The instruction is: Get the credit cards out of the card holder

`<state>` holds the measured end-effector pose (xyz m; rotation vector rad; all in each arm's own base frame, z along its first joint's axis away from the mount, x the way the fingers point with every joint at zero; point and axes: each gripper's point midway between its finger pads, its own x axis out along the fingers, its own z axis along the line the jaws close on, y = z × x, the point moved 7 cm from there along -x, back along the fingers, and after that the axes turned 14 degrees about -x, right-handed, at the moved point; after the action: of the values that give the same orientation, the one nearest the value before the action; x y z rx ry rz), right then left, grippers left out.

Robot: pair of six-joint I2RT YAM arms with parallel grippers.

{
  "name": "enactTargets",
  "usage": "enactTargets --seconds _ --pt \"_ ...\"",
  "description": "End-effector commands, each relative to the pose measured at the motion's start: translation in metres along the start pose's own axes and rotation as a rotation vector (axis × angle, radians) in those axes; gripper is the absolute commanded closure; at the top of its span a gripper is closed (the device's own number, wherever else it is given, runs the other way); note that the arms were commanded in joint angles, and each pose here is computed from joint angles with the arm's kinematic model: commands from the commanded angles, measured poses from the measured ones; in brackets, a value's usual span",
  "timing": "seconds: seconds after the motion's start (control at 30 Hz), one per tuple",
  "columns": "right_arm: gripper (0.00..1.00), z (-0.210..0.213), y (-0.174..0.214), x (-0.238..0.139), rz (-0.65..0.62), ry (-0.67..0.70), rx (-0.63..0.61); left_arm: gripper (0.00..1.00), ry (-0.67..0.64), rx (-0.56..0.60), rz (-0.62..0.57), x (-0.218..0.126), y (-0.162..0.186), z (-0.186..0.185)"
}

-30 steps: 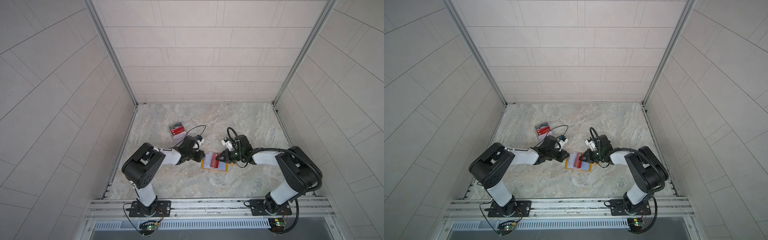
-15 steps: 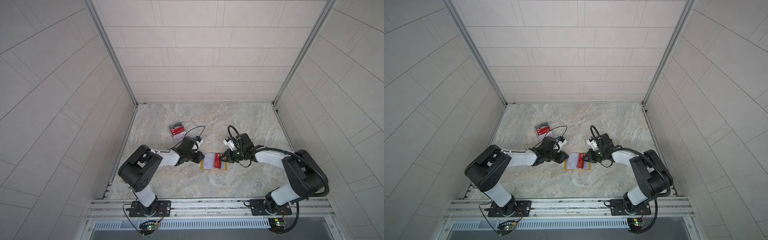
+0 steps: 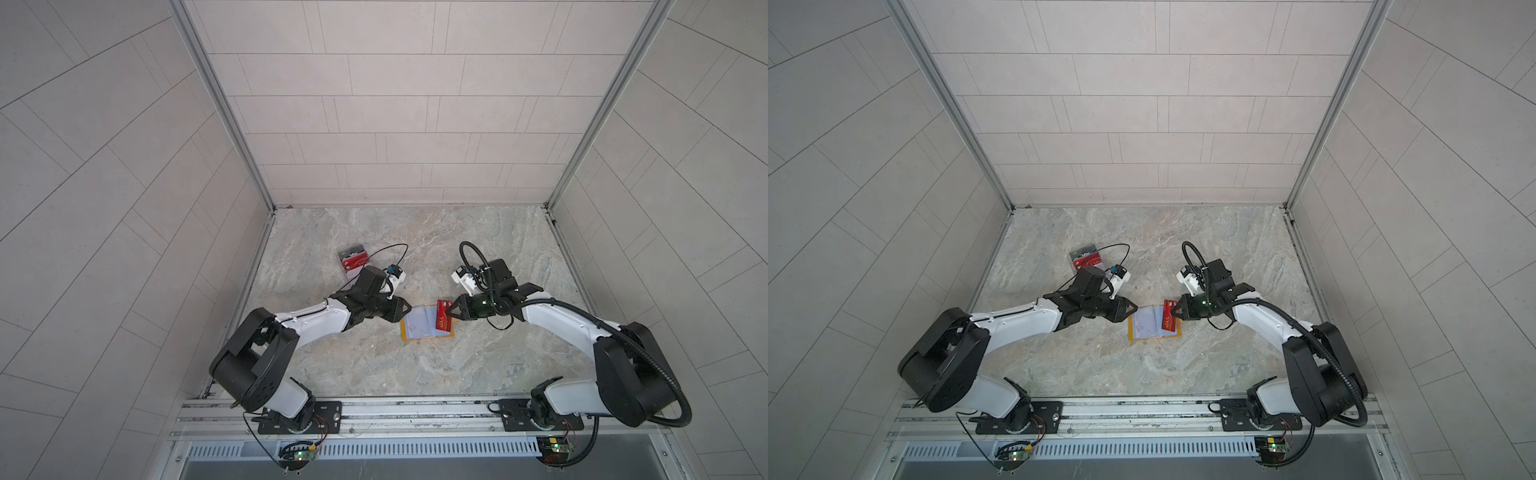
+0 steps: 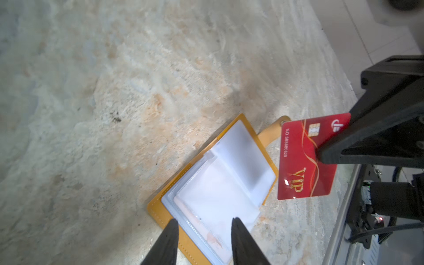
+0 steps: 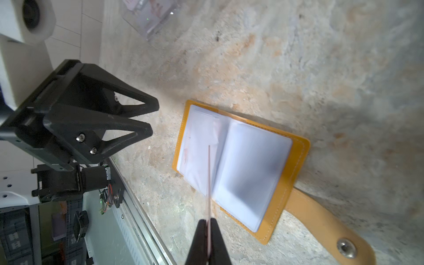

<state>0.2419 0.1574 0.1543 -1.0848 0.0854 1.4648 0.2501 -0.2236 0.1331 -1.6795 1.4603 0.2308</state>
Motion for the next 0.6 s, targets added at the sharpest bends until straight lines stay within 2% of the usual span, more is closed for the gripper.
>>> enactTargets --seconds 0.0,0.23,0.4,0.57 --pt "1.0 0.02 -0.015 -0.012 -0.075 -0.088 -0.115 0.49 0.114 0.048 -0.01 -0.016 -0.013 -0.022" --pt "1.0 0.05 -0.026 -0.019 -0.16 -0.272 -0.216 0.49 0.348 0.067 -0.034 -0.043 -0.026 -0.054" --pt "1.0 0.07 -0.028 -0.021 -0.176 -0.351 -0.303 0.51 0.447 0.061 -0.049 -0.057 -0.033 -0.069" --pt "1.0 0.084 -0.029 -0.022 -0.175 -0.389 -0.364 0.53 0.516 0.092 -0.006 -0.066 -0.033 -0.08"
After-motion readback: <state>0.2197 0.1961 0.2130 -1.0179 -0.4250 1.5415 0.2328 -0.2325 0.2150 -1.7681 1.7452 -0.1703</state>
